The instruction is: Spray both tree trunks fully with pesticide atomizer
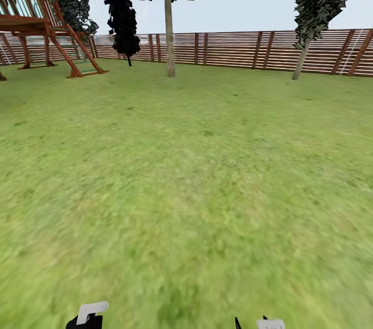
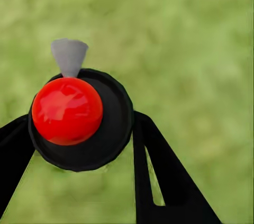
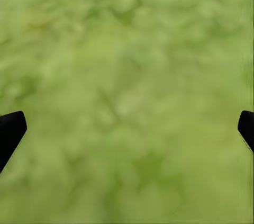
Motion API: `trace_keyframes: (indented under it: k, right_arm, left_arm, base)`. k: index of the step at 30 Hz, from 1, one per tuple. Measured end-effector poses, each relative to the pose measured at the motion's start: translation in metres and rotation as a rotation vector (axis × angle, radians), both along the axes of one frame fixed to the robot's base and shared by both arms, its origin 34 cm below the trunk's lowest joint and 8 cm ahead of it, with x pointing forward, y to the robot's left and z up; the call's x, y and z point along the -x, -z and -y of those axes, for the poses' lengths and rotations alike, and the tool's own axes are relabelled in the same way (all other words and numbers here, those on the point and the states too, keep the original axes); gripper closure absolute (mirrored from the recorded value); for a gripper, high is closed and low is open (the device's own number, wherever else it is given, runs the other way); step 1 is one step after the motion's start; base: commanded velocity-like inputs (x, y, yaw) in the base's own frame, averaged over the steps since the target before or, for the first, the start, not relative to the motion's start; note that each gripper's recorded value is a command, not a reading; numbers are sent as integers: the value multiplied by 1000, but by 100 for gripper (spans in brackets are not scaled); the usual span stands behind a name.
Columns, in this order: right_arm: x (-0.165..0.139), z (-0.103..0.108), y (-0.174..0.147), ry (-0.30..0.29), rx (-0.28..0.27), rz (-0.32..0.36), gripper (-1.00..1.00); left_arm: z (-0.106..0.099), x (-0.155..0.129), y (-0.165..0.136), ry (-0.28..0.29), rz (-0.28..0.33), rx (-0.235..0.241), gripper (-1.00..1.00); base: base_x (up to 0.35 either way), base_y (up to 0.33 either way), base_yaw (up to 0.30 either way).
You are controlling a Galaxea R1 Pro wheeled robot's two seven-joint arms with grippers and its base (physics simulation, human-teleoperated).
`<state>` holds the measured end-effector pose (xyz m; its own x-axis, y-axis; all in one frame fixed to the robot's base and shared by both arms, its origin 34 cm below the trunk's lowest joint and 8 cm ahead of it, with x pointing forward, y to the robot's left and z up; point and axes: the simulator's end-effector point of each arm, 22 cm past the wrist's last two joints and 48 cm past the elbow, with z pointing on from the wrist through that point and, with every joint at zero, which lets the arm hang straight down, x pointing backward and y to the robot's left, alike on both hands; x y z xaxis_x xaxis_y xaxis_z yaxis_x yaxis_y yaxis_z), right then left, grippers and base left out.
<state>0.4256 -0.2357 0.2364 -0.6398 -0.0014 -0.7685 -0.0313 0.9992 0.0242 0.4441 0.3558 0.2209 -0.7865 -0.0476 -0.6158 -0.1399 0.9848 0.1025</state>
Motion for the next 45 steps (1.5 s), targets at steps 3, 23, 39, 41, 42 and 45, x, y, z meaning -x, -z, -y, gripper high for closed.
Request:
trace_keyframes:
  k: [3, 23, 39, 41, 42, 45]
  right_arm:
    - [0, 0, 0, 0, 0, 0, -100]
    - [0, 0, 0, 0, 0, 0, -100]
    - [0, 0, 0, 1, 1, 0, -100]
    - [0, 0, 0, 0, 0, 0, -100]
    - [0, 0, 0, 0, 0, 0, -100]
    - [0, 0, 0, 0, 1, 0, -100]
  left_arm:
    - [0, 0, 0, 0, 0, 0, 100]
    - [0, 0, 0, 0, 1, 0, 100]
    - [0, 0, 0, 0, 1, 0, 100]
    - [0, 0, 0, 0, 1, 0, 100]
    - [0, 0, 0, 0, 1, 0, 100]
    - [0, 0, 0, 0, 1, 0, 100]
  base:
    - [339, 0, 0]
    - [339, 0, 0]
    - [339, 0, 0]
    - [339, 0, 0]
    - [339, 0, 0]
    - [339, 0, 0]
